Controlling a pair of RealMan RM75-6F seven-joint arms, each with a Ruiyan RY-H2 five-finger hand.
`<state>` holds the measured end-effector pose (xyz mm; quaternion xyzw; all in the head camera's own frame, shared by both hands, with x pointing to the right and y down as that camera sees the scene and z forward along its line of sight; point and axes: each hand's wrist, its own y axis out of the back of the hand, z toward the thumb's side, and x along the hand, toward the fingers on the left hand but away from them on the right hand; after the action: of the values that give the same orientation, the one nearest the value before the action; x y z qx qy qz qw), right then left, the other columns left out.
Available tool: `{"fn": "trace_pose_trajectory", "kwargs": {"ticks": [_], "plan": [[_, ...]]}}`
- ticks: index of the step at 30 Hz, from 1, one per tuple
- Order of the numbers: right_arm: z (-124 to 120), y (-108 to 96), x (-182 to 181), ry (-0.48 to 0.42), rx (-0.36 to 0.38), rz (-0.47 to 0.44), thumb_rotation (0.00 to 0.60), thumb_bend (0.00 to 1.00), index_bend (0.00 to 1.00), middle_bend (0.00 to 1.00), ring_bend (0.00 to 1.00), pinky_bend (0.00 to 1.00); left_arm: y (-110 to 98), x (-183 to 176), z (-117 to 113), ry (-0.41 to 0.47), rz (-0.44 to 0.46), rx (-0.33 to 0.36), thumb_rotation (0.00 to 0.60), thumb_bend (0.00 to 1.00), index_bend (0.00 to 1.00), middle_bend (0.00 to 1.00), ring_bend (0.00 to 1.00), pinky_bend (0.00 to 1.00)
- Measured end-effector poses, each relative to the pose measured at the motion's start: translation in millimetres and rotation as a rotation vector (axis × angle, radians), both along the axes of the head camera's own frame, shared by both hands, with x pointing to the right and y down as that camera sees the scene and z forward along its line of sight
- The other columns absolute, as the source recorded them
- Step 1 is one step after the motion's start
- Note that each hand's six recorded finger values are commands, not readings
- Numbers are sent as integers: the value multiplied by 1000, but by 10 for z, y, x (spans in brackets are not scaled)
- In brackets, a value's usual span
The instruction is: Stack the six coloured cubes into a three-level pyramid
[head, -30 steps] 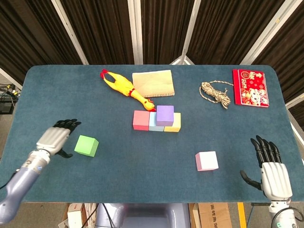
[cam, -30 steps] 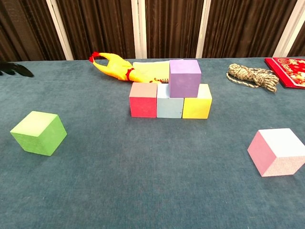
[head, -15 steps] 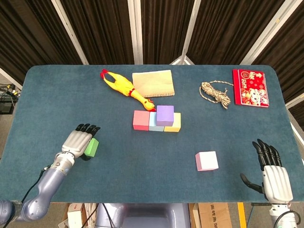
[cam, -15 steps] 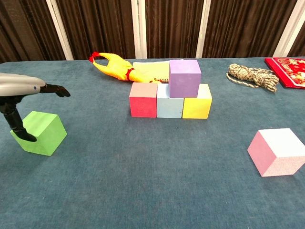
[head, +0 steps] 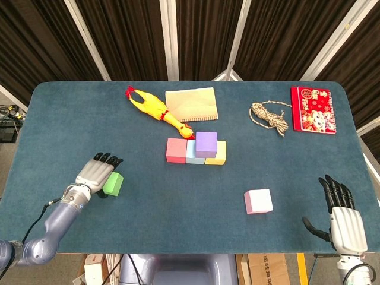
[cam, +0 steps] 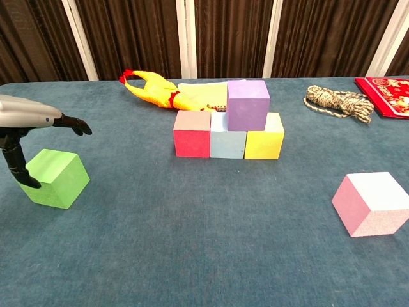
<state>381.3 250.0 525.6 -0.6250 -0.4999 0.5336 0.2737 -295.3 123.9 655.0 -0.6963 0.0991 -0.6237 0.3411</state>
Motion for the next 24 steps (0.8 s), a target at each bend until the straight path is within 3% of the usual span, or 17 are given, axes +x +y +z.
{"fn": "trace_pose_trajectory", "kwargs": {"ticks": [3, 24], "plan": [[7, 5, -8, 0, -4, 4, 600, 250, 35, 26, 2, 0, -1, 3, 20, 9, -6, -7, 600, 210, 110, 124, 0, 0], [24, 20, 1, 16, -6, 38, 600, 249, 43, 26, 2, 0, -21, -210, 101, 11, -15, -29, 600, 262, 217, 185, 0, 0]]}}
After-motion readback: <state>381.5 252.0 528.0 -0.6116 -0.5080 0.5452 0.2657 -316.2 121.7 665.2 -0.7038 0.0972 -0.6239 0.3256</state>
